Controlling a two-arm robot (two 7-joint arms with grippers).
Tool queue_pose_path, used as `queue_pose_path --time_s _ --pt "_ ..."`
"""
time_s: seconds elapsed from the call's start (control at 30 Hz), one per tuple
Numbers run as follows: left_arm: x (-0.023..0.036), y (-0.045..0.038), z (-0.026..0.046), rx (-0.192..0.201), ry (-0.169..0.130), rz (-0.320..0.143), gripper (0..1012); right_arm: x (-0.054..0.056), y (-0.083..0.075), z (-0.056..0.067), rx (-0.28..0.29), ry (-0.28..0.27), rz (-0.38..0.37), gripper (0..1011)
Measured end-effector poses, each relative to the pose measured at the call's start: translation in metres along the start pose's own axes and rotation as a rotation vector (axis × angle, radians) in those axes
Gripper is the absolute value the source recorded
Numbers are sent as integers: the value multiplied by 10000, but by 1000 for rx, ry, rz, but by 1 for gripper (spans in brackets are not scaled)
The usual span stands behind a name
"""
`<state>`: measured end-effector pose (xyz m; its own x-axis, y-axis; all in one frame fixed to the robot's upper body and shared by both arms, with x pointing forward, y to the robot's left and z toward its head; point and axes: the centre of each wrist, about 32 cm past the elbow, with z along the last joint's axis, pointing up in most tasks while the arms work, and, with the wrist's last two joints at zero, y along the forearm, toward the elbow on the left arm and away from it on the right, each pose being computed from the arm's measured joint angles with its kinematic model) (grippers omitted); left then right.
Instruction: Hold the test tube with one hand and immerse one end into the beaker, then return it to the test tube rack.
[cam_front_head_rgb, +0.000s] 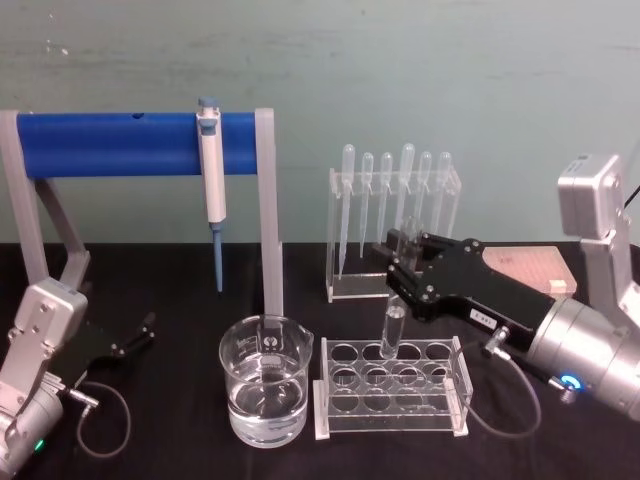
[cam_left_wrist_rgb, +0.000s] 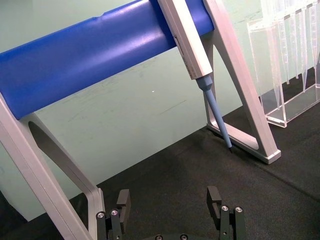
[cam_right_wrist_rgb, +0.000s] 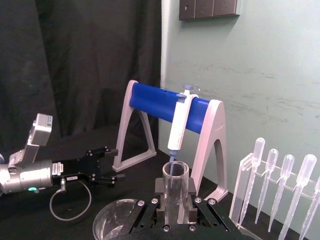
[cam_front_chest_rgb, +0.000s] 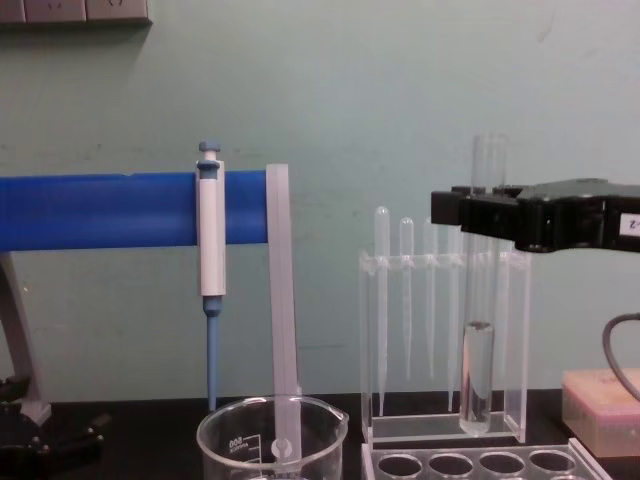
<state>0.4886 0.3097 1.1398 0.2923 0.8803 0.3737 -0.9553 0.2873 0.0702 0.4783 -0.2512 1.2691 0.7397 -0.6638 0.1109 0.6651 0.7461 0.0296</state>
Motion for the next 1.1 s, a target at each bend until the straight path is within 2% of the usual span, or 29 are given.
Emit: queue_pose_path --time_s 0.37,0.7,0.9,1.1 --pt "0 0 0 0 0 0 1000 27 4 45 -1 37 18 225" --pt "0 0 0 0 0 0 1000 6 41 64 10 39 20 224" --pt "0 0 0 0 0 0 1000 -37 149 110 27 36 41 224" --pt "0 0 0 0 0 0 1000 -114 374 148 39 31 74 224"
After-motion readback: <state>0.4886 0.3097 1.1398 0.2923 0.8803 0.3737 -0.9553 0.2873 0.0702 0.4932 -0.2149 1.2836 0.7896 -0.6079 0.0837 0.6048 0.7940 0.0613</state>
